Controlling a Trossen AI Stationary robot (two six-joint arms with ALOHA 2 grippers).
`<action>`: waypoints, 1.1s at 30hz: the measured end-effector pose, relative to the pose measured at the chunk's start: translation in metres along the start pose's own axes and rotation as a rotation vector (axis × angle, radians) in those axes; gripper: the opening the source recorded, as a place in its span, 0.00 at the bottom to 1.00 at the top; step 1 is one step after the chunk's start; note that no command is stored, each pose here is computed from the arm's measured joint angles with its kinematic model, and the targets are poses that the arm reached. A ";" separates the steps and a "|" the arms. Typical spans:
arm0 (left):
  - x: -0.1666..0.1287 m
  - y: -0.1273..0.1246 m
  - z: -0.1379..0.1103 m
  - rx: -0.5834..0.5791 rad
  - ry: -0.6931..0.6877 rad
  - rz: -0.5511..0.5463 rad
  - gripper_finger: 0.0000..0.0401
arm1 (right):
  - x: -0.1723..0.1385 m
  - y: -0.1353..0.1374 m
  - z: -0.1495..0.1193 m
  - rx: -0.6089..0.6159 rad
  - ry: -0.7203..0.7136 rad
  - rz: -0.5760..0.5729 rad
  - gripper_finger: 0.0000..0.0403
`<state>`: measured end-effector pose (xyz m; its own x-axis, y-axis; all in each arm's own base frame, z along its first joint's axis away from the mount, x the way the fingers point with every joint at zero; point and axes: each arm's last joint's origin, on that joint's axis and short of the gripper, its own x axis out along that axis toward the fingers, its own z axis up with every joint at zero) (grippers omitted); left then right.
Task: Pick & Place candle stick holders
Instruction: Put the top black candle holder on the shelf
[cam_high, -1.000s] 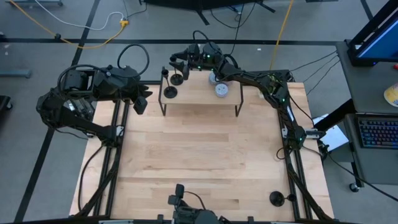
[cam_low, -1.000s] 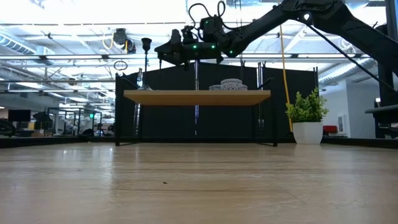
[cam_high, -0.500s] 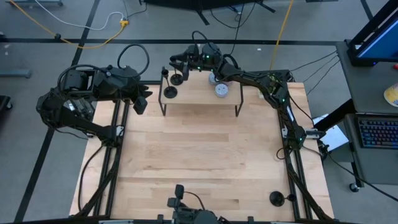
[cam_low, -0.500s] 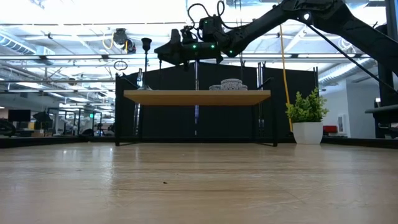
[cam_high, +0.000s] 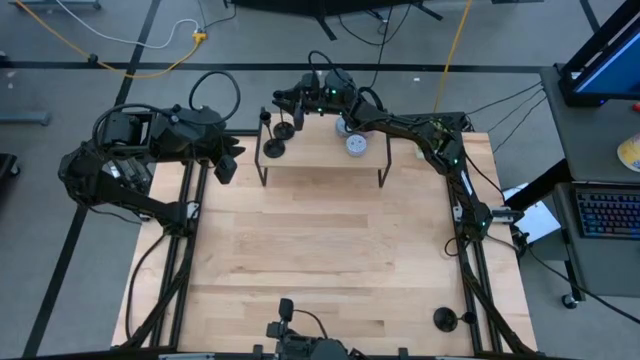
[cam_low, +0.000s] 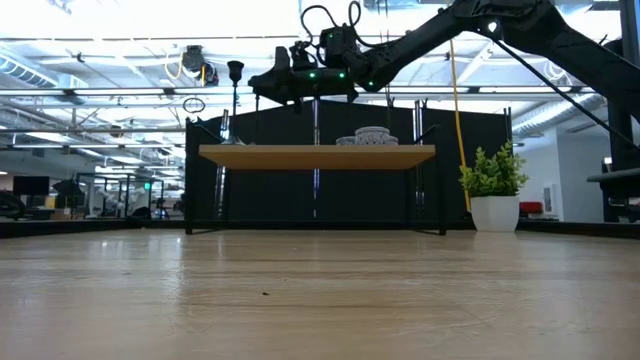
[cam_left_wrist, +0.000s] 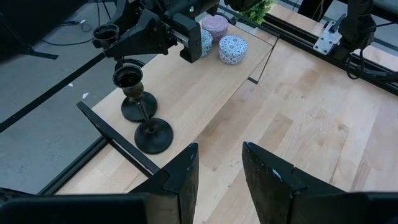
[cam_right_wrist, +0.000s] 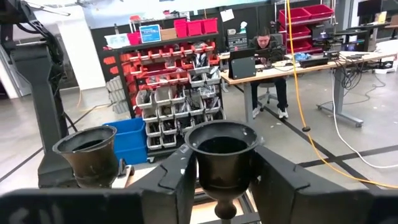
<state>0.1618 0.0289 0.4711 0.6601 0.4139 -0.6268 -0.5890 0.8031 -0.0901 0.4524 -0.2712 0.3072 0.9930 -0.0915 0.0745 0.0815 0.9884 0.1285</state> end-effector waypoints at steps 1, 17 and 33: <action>0.000 0.000 0.000 0.000 0.000 0.000 0.32 | 0.000 0.000 0.001 -0.003 -0.005 0.001 0.30; 0.000 0.000 0.000 -0.005 0.000 0.000 0.32 | 0.001 0.002 0.004 -0.038 -0.045 0.003 0.26; 0.000 0.000 0.000 -0.005 -0.001 0.001 0.32 | 0.000 0.000 0.004 -0.104 -0.049 -0.028 0.26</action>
<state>0.1618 0.0290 0.4711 0.6598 0.4151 -0.6263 -0.5921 0.8005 -0.0932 0.4520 -0.2721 0.3114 0.9851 -0.1225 0.1208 0.1200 0.9924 0.0283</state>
